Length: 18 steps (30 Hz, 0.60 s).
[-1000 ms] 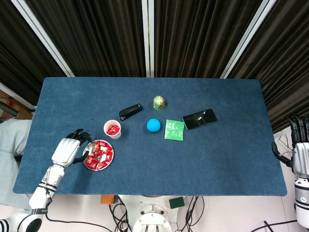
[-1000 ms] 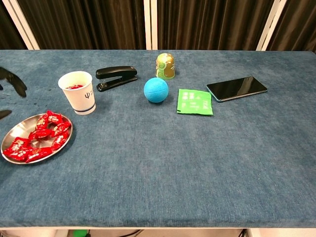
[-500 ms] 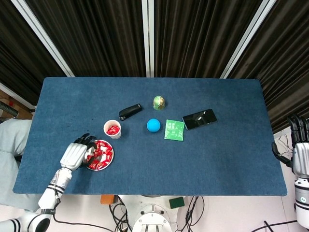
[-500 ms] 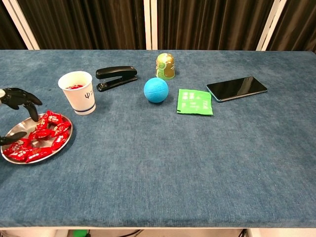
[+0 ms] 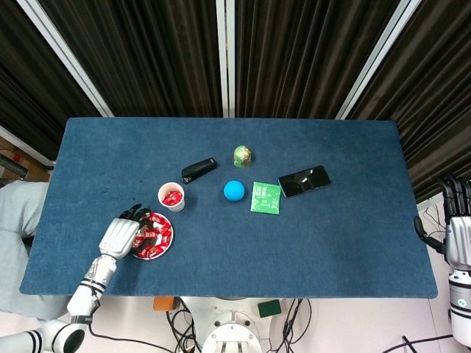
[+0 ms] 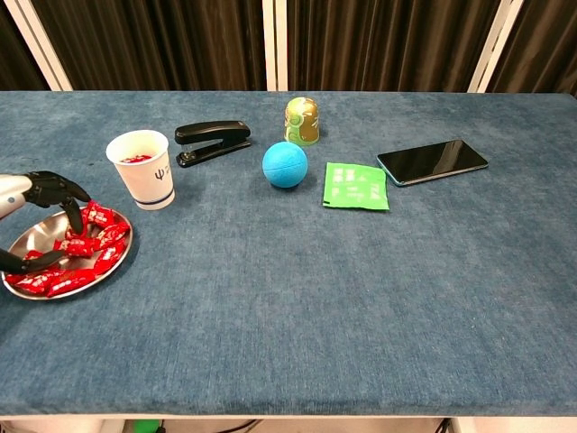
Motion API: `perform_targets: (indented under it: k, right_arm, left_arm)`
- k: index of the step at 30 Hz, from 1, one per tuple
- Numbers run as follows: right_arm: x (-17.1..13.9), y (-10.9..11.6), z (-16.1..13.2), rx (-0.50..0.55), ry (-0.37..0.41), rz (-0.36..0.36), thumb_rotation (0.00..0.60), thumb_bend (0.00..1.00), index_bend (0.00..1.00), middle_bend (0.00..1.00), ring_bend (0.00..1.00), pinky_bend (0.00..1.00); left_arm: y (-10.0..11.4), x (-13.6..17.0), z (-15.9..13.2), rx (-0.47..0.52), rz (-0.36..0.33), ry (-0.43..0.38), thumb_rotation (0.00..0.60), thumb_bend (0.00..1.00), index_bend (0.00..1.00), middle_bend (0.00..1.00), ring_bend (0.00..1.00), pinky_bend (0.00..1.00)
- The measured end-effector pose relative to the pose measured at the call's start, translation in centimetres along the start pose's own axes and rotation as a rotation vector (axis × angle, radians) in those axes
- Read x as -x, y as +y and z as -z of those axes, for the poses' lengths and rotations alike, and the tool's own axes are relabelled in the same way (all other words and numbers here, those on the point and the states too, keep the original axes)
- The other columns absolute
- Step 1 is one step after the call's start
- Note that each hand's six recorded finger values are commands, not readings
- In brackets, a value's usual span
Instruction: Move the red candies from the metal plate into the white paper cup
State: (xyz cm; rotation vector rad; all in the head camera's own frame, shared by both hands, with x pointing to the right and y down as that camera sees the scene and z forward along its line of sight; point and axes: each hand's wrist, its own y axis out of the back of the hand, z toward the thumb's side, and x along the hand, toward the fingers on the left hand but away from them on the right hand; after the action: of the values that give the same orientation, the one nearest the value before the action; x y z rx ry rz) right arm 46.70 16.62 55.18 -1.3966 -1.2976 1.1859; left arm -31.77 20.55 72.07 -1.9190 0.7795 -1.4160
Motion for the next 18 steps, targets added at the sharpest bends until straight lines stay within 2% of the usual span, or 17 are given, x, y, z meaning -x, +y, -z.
perform_targets:
  k: [13, 18]
  right_arm:
    - [0.06, -0.12, 0.14, 0.000, -0.004, -0.002, 0.600, 0.34, 0.00, 0.00, 0.00, 0.00]
    - [0.12, -0.08, 0.16, -0.001, -0.005, -0.001, 0.600, 0.34, 0.00, 0.00, 0.00, 0.00]
  left_arm:
    - [-0.67, -0.22, -0.07, -0.037, 0.024, -0.004, 0.600, 0.33, 0.47, 0.17, 0.06, 0.22]
    - [-0.64, -0.25, -0.16, -0.053, 0.014, -0.009, 0.600, 0.34, 0.53, 0.17, 0.06, 0.22]
